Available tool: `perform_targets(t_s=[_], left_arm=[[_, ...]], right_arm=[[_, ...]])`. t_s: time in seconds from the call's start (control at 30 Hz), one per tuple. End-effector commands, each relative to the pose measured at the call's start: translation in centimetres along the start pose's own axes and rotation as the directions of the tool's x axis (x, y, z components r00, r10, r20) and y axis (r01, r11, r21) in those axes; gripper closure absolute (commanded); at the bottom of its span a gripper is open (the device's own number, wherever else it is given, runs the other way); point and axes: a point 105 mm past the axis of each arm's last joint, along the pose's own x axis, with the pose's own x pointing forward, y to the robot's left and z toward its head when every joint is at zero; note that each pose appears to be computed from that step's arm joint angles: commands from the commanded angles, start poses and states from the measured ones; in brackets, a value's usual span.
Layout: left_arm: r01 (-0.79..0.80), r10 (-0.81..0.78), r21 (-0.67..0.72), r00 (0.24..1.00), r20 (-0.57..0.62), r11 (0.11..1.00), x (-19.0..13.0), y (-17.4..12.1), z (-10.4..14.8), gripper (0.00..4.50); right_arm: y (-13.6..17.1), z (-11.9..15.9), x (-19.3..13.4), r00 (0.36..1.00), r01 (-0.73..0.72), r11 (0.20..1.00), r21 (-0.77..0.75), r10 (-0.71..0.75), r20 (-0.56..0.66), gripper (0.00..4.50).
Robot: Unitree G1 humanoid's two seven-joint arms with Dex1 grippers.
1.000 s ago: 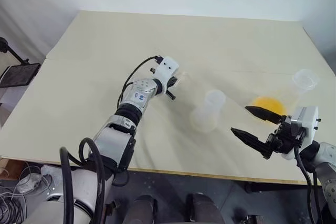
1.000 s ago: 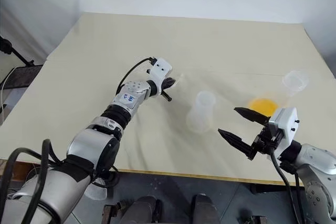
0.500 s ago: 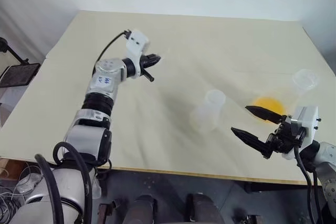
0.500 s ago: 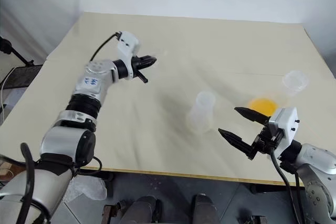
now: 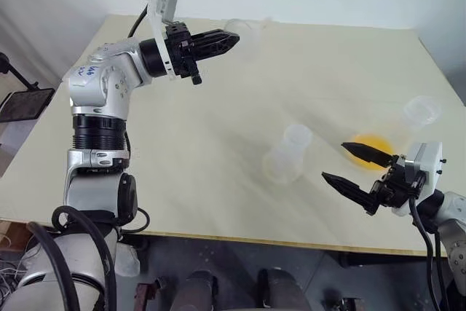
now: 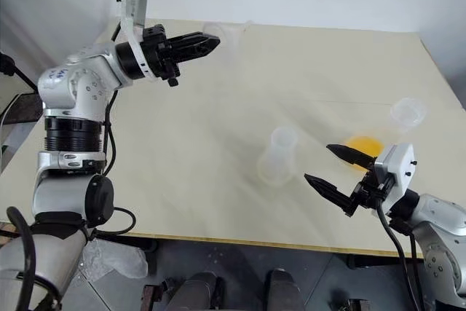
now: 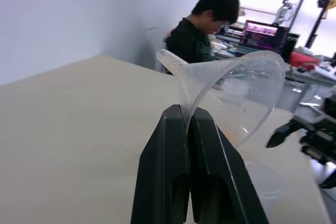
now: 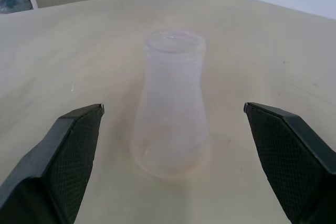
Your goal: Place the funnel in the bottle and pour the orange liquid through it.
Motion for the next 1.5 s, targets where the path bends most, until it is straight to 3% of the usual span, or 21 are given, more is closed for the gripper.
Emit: perform_targets(t_s=[0.03, 0.13, 0.3, 0.5, 0.6, 0.83, 1.5], left_arm=[[0.066, -0.069, -0.03, 0.988, -0.137, 0.997, -0.3, -1.7, -0.2, 4.47], [0.082, -0.103, -0.091, 0.961, -0.256, 0.992, -0.6, -2.4, -1.2, 4.47], [0.149, -0.196, -0.167, 0.928, -0.318, 0.975, -0.1, -3.9, -1.7, 4.47], [0.243, -0.314, -0.273, 0.914, -0.255, 0.931, 0.9, -5.5, -0.2, 4.47], [0.255, -0.348, -0.318, 0.895, -0.279, 0.913, 0.9, -6.0, -0.5, 4.47], [0.192, -0.33, -0.334, 0.84, -0.429, 0.923, 2.4, -5.3, -2.6, 4.47], [0.183, -0.348, -0.34, 0.775, -0.528, 0.923, 6.4, -5.4, -3.6, 4.47]], right_arm=[[0.0, 1.1, -0.3, 1.0, 0.002, 0.999, -0.05, -0.001, 0.019, 0.0], [0.0, 1.1, -0.4, 1.0, 0.003, 0.999, -0.051, -0.002, 0.018, 0.0], [0.0, 0.9, -0.3, 1.0, 0.001, 0.999, -0.047, -0.001, 0.017, 0.0], [0.2, 0.6, -0.1, 1.0, -0.002, 0.999, -0.039, 0.002, 0.018, 0.0], [0.4, 0.5, -0.1, 1.0, -0.003, 0.999, -0.035, 0.004, 0.018, 0.0], [0.8, 0.1, 0.0, 1.0, -0.004, 1.0, -0.023, 0.005, 0.019, 0.0], [2.3, -0.7, 0.0, 0.999, 0.023, 1.0, 0.003, -0.023, 0.034, 0.0]])
